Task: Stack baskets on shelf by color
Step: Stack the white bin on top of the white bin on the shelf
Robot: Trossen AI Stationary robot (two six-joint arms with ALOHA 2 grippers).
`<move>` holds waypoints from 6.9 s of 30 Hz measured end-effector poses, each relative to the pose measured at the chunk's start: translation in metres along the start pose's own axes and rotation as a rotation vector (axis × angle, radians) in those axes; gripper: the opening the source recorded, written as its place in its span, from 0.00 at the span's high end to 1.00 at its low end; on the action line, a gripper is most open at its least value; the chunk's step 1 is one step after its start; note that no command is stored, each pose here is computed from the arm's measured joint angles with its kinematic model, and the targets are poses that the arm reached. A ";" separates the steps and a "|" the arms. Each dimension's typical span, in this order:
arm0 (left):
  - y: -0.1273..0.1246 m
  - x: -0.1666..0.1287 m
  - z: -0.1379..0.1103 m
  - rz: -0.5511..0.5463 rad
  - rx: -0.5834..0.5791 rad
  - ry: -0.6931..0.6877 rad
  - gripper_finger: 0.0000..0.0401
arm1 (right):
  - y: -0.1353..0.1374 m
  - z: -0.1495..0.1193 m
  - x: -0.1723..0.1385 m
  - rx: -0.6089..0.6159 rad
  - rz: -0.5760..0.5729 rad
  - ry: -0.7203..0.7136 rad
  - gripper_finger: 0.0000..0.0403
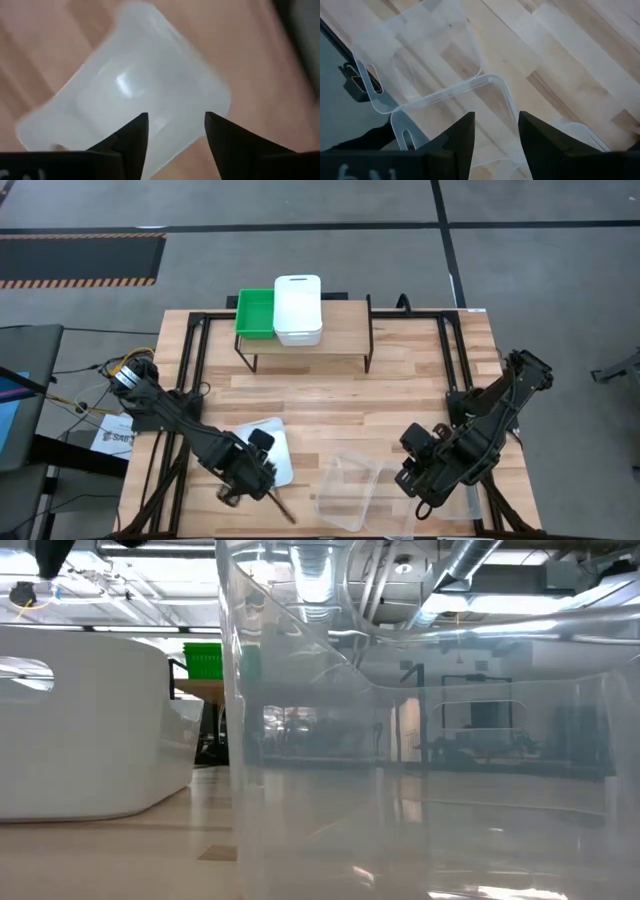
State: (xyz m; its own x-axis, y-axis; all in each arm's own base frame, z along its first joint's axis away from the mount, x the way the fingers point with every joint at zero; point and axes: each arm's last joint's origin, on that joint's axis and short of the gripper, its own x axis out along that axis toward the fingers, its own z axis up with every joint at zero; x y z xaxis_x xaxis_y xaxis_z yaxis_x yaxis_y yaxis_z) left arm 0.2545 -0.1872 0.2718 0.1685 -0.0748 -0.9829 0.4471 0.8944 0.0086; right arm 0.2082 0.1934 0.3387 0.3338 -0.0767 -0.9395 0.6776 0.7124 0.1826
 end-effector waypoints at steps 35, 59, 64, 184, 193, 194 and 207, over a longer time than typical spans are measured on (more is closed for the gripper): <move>-0.025 0.034 0.028 0.127 -0.450 -0.201 0.55 | 0.012 0.001 -0.001 0.017 0.118 -0.004 0.57; -0.023 0.085 0.035 0.147 -0.508 -0.111 0.55 | 0.018 0.006 -0.001 0.017 0.182 0.029 0.57; -0.021 0.085 0.036 0.146 -0.489 -0.105 0.60 | 0.020 0.006 -0.001 -0.026 0.211 0.038 0.57; 0.295 -0.138 -0.047 0.591 -0.357 -0.096 1.00 | -0.193 0.128 -0.133 -0.187 -0.152 -0.599 0.57; 0.293 -0.137 -0.050 0.571 -0.344 -0.063 1.00 | -0.194 0.138 -0.128 -0.184 -0.199 -0.582 0.57; 0.293 -0.137 -0.050 0.571 -0.338 -0.061 1.00 | -0.194 0.139 -0.127 -0.180 -0.187 -0.573 0.57; 0.289 -0.155 -0.053 0.627 -0.260 -0.026 1.00 | -0.200 0.145 -0.126 -0.156 -0.193 -0.554 0.57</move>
State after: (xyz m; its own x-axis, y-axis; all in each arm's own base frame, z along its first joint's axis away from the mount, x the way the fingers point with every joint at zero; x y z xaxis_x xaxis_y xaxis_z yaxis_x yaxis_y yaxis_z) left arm 0.3114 0.1064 0.4172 0.3497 0.4849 -0.8016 0.0322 0.8489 0.5276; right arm 0.1261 -0.0408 0.4624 0.5346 -0.5368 -0.6527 0.6698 0.7401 -0.0602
